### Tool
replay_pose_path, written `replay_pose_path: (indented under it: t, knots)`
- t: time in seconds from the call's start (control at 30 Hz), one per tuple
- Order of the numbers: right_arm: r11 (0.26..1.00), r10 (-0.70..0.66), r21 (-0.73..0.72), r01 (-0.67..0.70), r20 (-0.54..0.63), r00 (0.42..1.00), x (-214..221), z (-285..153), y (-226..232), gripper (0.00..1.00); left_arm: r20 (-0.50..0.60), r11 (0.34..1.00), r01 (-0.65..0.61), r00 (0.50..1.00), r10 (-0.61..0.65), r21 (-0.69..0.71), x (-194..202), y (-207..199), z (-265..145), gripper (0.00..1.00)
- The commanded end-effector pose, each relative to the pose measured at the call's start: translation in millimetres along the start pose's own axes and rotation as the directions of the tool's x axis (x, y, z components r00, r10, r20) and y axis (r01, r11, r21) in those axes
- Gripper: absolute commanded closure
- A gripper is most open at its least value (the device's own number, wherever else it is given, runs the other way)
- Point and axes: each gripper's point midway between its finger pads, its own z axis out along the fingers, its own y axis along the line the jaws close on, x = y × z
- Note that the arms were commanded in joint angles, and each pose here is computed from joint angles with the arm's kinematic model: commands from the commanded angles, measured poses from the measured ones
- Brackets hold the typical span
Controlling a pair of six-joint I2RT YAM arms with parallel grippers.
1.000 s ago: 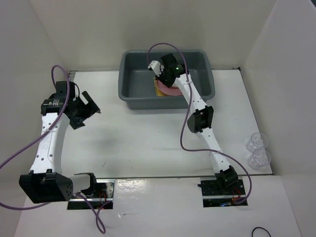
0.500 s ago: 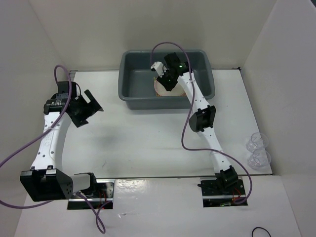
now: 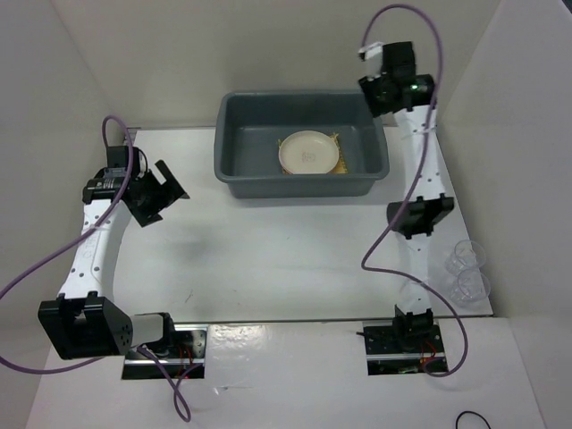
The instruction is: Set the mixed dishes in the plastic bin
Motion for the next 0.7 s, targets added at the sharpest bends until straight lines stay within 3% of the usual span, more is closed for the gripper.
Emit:
replay_pose_path:
  t: [0.0,0.07,0.1,0.13,0.17,0.4,0.47,0.67]
  knots:
    - [0.981,0.130,0.168,-0.098,-0.194,0.972,62.2,-29.6,-58.0,0.48,0.049,0.999,-0.030,0.998,0.029,0.033,-14.6,-5.3,-0.2,0.00]
    - [0.979,0.148,0.169,-0.111,-0.229,0.962,80.1,-64.1,-64.4,0.48,0.036,0.999,-0.029,0.999,0.028,0.036,-10.1,-3.5,5.0,0.00]
    - [0.983,0.157,0.150,-0.111,-0.345,0.925,122.6,-57.6,-58.4,0.48,0.019,0.999,-0.027,0.999,0.026,0.038,-7.2,-2.9,10.6,0.00]
    - [0.973,0.191,0.180,-0.145,-0.270,0.944,116.2,-89.6,-66.6,0.48,0.017,0.999,-0.026,1.000,0.026,0.036,-5.5,-1.3,13.6,0.00]
    - [0.976,0.205,0.149,-0.159,-0.374,0.904,162.6,-84.5,-54.1,0.48,0.000,0.999,-0.024,1.000,0.024,0.037,-3.6,-1.4,17.2,0.00]
    - [0.951,0.260,0.281,-0.133,-0.485,0.835,272.2,-138.9,-36.0,0.48,-0.034,0.998,-0.039,0.999,0.040,0.040,-6.4,-3.9,32.8,0.00]
    - [0.947,0.280,0.297,-0.125,-0.569,0.773,317.3,-146.2,-26.2,0.48,-0.048,0.998,-0.046,0.998,0.048,0.044,-7.0,-5.4,36.9,0.00]
    - [0.930,0.324,0.353,-0.104,-0.651,0.686,380.0,-162.3,-14.7,0.48,-0.103,0.998,-0.044,0.993,0.050,0.055,-4.1,-11.5,51.1,0.00]
